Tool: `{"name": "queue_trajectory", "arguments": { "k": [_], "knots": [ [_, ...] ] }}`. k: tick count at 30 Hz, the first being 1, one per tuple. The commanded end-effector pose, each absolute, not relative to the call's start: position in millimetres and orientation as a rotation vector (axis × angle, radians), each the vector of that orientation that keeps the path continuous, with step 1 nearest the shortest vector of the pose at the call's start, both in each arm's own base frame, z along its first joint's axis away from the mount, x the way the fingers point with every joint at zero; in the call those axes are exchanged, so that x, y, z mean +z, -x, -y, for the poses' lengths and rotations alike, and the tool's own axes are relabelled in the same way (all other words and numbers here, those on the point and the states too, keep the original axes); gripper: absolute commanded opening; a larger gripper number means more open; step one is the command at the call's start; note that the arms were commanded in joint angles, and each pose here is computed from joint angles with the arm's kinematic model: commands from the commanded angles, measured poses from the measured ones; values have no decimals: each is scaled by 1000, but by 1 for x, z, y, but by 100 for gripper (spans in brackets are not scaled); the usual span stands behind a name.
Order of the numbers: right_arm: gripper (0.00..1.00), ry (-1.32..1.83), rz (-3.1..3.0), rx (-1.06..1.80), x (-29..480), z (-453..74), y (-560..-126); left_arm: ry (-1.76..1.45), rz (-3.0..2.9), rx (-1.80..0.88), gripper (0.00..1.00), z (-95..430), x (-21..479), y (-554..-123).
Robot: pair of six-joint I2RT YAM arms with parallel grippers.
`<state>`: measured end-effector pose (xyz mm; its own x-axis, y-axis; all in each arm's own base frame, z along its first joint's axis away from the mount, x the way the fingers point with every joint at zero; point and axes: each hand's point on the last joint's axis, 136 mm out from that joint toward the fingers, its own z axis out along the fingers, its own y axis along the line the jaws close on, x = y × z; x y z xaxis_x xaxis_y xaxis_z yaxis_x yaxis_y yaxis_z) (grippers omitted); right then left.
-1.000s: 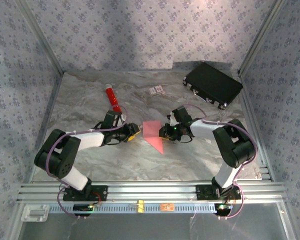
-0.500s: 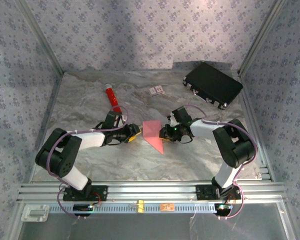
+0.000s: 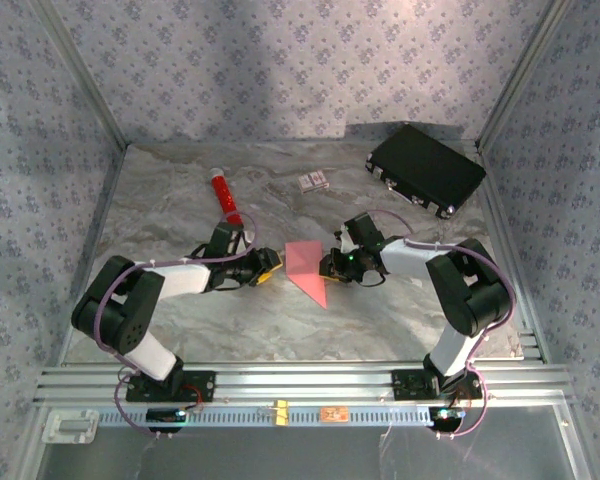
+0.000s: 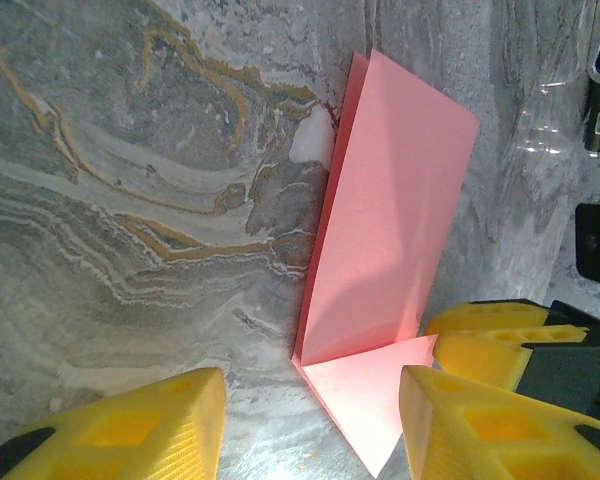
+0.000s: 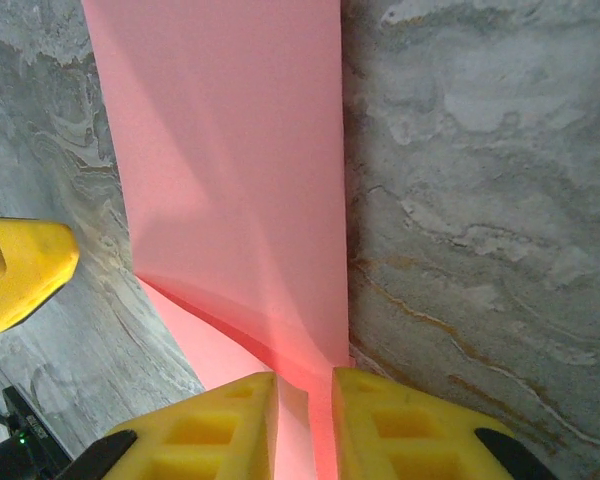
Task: Fold a paper plane with a square sheet of paper (pick it up from the middle)
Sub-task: Fourth fold the wing at the center of the table.
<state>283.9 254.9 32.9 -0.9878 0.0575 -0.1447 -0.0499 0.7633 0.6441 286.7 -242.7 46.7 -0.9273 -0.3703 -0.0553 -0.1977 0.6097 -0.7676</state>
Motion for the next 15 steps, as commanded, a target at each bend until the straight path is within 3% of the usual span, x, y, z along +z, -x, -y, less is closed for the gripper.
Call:
{"name": "queue_trajectory", "arguments": {
  "k": [1,8,15],
  "knots": [
    [20,30,-2771,1040,45,-256,-285,436,-2607,-1268,49,253,55,-292],
    [9,27,-2756,1040,50,-253,-284,414,-2620,-1284,49,256,54,-292],
    [6,26,-2715,1090,57,-250,-286,393,-2625,-1306,50,262,57,-297]
  ]
}}
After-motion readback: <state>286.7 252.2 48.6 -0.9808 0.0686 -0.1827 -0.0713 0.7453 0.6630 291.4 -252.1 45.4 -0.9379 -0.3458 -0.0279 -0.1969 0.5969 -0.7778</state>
